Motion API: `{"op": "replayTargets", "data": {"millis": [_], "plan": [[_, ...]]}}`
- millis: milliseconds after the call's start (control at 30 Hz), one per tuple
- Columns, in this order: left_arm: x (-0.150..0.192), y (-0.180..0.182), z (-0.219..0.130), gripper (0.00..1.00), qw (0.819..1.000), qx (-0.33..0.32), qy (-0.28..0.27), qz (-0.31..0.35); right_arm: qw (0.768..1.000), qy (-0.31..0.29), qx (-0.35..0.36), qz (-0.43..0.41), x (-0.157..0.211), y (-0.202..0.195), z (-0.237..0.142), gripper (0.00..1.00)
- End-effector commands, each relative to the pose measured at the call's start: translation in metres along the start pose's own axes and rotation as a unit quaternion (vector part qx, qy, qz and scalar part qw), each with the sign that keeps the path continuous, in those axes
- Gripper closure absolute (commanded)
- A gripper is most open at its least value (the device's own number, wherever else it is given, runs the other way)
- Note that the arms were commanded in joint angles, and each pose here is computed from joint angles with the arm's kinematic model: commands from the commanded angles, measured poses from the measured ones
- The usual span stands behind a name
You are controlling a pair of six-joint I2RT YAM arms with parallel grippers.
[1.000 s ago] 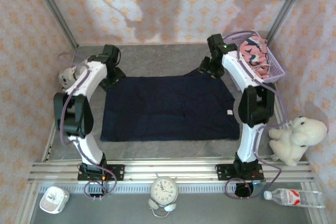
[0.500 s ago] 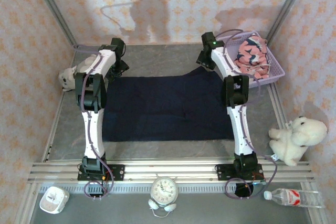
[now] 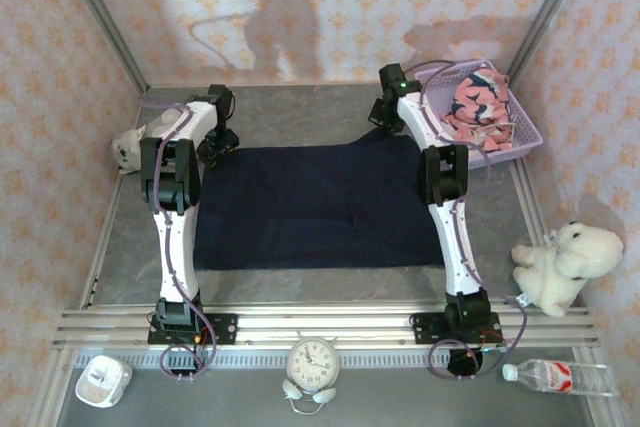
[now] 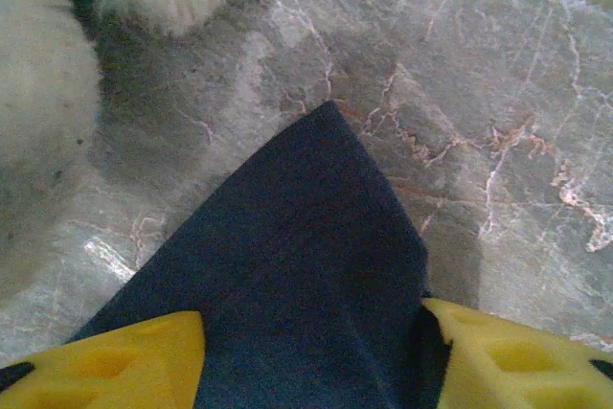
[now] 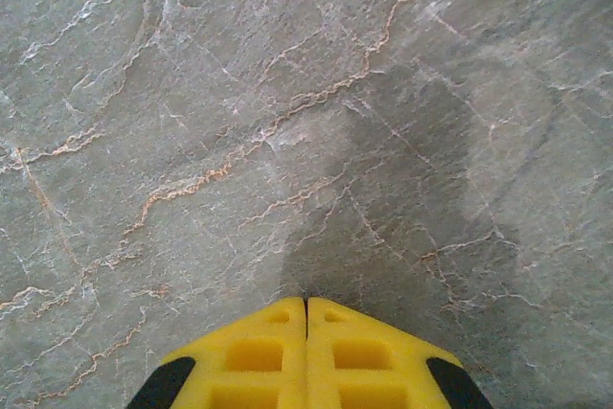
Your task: Fold and stack the mixed laundry pile
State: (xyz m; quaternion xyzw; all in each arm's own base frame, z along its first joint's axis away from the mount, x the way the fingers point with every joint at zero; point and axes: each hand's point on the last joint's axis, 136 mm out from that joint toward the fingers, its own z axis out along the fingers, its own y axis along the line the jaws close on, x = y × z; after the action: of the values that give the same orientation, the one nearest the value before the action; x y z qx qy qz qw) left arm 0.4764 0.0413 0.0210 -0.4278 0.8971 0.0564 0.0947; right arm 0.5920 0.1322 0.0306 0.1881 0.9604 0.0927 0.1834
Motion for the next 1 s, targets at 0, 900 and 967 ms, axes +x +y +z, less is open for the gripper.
{"op": "replayTargets", "data": {"millis": [0, 900, 967], "plan": [[0.014, 0.021, 0.012, 0.51, 0.999, -0.032, 0.027, 0.001, 1.000, 0.022, 0.018, 0.000, 0.011, -0.010, 0.004, 1.00], [-0.003, -0.001, -0.059, 0.90, 0.996, 0.043, 0.017, 0.072, 0.983, -0.157, -0.084, 0.040, -0.076, 0.002, -0.212, 1.00], [-0.003, -0.001, -0.066, 0.90, 0.996, 0.049, 0.015, 0.076, 0.983, -0.154, -0.091, 0.036, -0.073, 0.004, -0.221, 1.00]]}}
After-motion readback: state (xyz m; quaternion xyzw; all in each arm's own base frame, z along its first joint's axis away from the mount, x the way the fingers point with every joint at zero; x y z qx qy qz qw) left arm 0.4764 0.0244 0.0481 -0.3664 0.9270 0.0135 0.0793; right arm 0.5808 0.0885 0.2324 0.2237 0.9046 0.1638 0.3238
